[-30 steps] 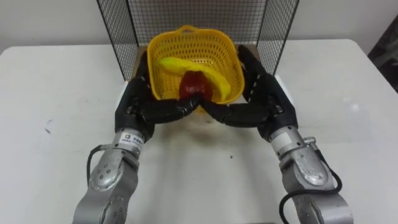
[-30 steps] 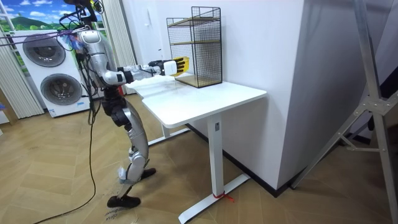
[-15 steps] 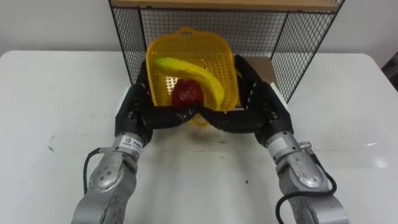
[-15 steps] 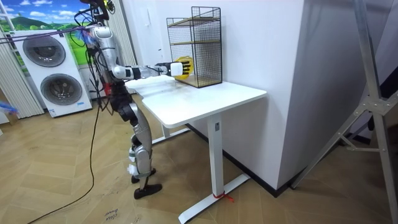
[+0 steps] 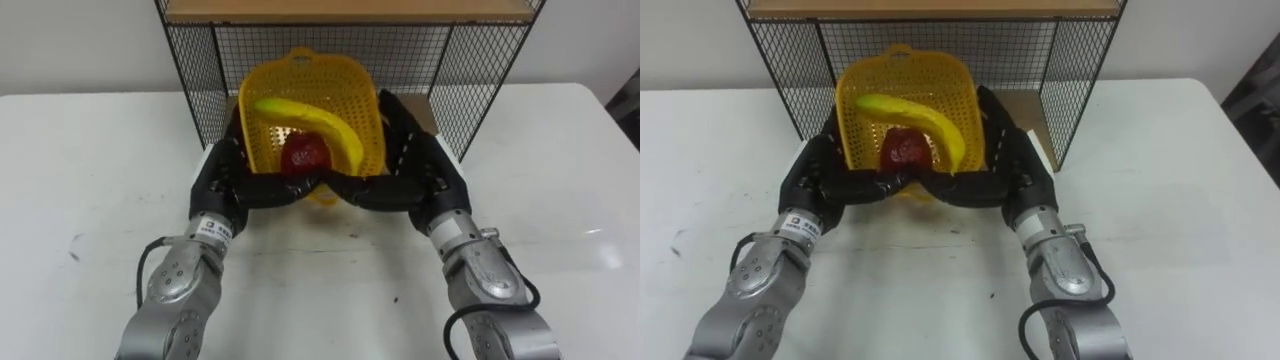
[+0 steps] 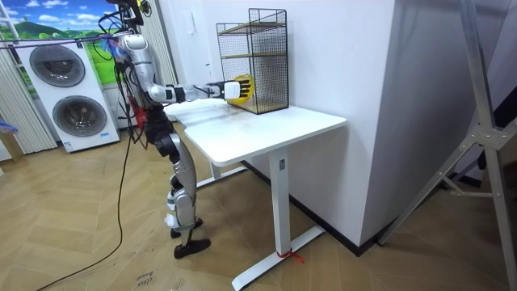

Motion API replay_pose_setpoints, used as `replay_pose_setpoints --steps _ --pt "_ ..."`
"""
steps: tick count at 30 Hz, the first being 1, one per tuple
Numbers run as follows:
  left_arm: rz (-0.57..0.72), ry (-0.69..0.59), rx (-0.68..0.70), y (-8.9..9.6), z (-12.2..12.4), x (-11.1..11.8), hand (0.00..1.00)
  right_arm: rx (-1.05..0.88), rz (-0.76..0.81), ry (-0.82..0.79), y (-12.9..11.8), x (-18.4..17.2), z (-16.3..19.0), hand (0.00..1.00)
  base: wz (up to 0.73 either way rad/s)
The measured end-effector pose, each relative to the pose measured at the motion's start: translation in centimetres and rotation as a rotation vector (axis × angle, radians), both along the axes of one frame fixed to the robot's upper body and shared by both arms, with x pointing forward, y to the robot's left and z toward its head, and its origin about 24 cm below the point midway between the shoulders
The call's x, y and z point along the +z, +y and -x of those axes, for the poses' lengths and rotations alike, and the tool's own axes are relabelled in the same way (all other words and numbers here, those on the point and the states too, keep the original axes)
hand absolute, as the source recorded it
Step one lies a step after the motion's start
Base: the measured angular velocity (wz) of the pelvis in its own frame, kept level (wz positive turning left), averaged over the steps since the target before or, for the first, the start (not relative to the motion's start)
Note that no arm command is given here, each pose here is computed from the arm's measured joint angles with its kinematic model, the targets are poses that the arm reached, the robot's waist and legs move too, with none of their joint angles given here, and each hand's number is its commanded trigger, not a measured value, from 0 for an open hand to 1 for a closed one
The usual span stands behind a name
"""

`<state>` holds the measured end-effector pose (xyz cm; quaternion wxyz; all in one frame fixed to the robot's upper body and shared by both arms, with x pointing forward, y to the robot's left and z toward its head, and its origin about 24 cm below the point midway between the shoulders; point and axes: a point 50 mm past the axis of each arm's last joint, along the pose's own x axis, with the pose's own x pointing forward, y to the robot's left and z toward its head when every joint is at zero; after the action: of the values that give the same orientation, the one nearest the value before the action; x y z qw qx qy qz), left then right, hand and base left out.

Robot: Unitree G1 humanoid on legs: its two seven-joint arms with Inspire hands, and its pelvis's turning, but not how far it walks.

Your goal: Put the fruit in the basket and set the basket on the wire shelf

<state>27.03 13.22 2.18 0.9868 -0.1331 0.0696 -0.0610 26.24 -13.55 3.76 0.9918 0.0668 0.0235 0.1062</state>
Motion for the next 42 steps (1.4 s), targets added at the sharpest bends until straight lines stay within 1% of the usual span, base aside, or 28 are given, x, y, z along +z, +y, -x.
replay_pose_setpoints --steps 3,6,8,13,21,25,26,28,31,35,38,42 --pt "0.001 0.023 -0.003 -0.3 -0.7 -0.3 0.0 -0.012 0.006 0.017 0.0 -0.3 -0.4 0.0 -0.04" --pt "0.001 0.012 -0.013 -0.6 -1.2 0.2 0.0 -0.033 0.005 0.039 0.0 -0.5 -1.1 0.0 -0.04" --pt "-0.003 0.022 -0.021 -0.9 -1.8 0.3 0.0 -0.05 -0.022 0.058 0.3 -0.5 -1.8 0.0 0.0" --pt "-0.016 0.039 -0.017 -0.8 -3.4 0.8 0.0 -0.07 -0.011 0.065 0.4 0.1 -3.0 0.0 0.0" --pt "0.002 0.088 -0.008 -0.7 -4.0 0.7 0.0 -0.078 -0.007 0.073 0.8 1.1 -4.2 0.0 -0.03" --pt "-0.001 0.072 -0.024 -1.2 -5.0 2.0 0.0 -0.097 -0.025 0.099 0.9 1.6 -5.1 0.0 0.0" --pt "0.002 0.064 -0.026 -1.3 -5.4 2.4 0.0 -0.108 -0.054 0.099 1.0 1.8 -5.3 0.0 0.0" --pt "0.017 0.066 -0.027 -1.4 -6.1 2.9 0.0 -0.124 -0.092 0.102 1.0 2.1 -5.6 0.0 0.0" --pt "0.017 0.079 -0.035 -1.6 -6.7 3.2 0.0 -0.146 -0.105 0.11 0.9 2.1 -5.9 0.0 0.0" --pt "0.022 0.114 -0.026 -1.3 -6.8 2.8 0.0 -0.165 -0.145 0.157 0.7 1.5 -5.9 0.0 0.0" --pt "0.02 0.162 -0.022 -1.2 -6.6 1.9 0.0 -0.168 -0.144 0.196 0.7 0.8 -5.9 0.0 0.0" --pt "0.022 0.198 -0.013 -1.1 -6.5 1.4 0.0 -0.169 -0.135 0.233 0.8 0.2 -5.9 0.0 0.0"
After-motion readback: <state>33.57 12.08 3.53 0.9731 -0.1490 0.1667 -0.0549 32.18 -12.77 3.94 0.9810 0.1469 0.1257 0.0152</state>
